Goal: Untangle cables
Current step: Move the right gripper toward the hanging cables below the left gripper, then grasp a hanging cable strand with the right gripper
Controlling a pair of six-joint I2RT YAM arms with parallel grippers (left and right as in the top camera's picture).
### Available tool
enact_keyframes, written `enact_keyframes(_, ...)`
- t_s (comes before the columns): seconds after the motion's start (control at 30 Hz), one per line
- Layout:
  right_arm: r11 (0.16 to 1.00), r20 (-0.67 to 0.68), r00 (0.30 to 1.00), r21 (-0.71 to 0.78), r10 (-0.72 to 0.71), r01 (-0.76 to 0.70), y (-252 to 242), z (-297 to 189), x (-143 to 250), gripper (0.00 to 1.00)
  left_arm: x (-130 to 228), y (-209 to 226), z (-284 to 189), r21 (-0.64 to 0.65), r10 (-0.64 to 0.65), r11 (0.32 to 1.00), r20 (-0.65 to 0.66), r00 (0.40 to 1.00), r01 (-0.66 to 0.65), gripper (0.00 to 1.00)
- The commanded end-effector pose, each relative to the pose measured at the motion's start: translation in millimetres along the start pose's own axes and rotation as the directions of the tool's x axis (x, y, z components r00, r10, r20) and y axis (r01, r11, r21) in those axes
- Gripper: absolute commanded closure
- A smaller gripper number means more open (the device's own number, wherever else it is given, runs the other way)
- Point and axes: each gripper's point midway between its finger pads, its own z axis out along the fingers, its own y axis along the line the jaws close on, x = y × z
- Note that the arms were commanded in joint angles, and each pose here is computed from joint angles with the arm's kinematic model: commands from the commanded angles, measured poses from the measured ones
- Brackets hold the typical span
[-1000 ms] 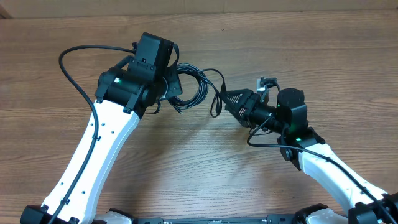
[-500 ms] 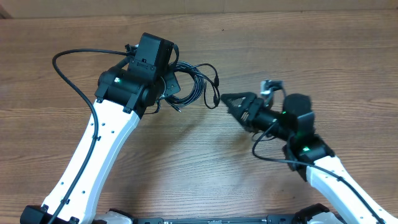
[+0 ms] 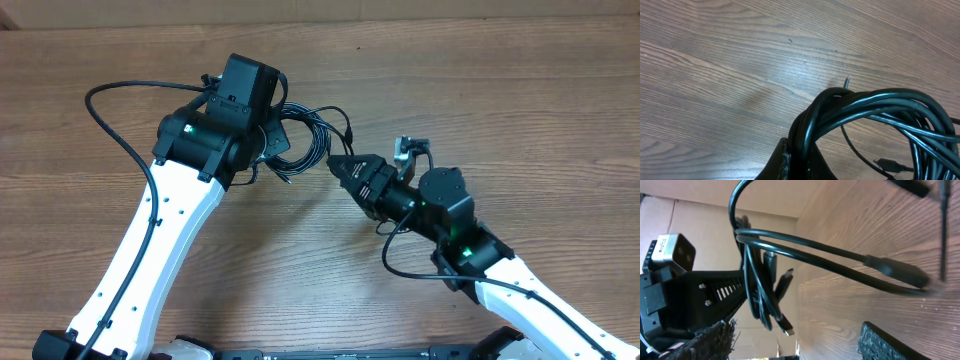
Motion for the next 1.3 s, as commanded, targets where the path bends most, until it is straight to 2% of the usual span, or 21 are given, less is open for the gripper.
enact_keyframes(0.0, 1.0, 0.112, 0.994, -0.005, 0.002, -0.001, 9, 1, -19, 0.29, -3, -7, -5, 0.038, -0.027, 0.999, -0.002, 1.0, 0.027, 0.96)
enact_keyframes(0.17, 0.999, 0.125, 0.991, -0.034, 0.043, -0.039, 12, 5, -23, 0.39, -1, -10, -6, 0.051, -0.027, 0.998, -0.013, 1.0, 0.027, 0.96)
enact_keyframes(0.4, 0.989, 0.074, 0.99, -0.101, 0.12, -0.112, 21, 21, -9, 0.43, 3, -14, -6, 0.079, -0.025, 0.996, -0.04, 0.999, 0.028, 0.96)
enact_keyframes(0.6, 0.988, 0.122, 0.985, -0.107, 0.123, -0.11, 16, 31, -12, 0.47, 8, -21, -7, 0.109, -0.017, 0.994, -0.062, 0.998, 0.023, 0.96)
enact_keyframes(0.83, 0.989, 0.132, 0.984, -0.1, 0.118, -0.105, 9, 38, -15, 0.62, 19, -32, -9, 0.102, 0.036, 0.994, -0.048, 0.998, -0.031, 0.96)
enact_keyframes(0.9, 0.994, 0.138, 0.987, -0.082, 0.086, -0.075, 5, 39, -15, 0.67, 21, -33, -9, 0.094, 0.047, 0.995, -0.041, 0.998, -0.043, 0.96)
enact_keyframes(1.03, 1.0, 0.156, 0.988, -0.009, 0.008, -0.007, -11, 40, -16, 0.9, 24, -35, -10, 0.098, 0.059, 0.994, -0.048, 0.997, -0.054, 0.96)
enact_keyframes(1.1, 0.999, 0.149, 0.988, 0.028, -0.046, 0.043, -18, 41, -14, 0.96, 23, -34, -10, 0.098, 0.054, 0.994, -0.047, 0.997, -0.05, 0.96)
enact_keyframes(1.2, 0.988, 0.135, 0.98, 0.069, -0.145, 0.137, -25, 41, -13, 0.96, 20, -36, -10, 0.126, -0.005, 0.992, -0.068, 0.998, 0.013, 0.96)
enact_keyframes(1.27, 0.972, 0.123, 0.966, 0.091, -0.227, 0.217, -28, 41, -12, 0.96, 22, -44, -12, 0.192, -0.058, 0.978, -0.125, 0.99, 0.081, 0.96)
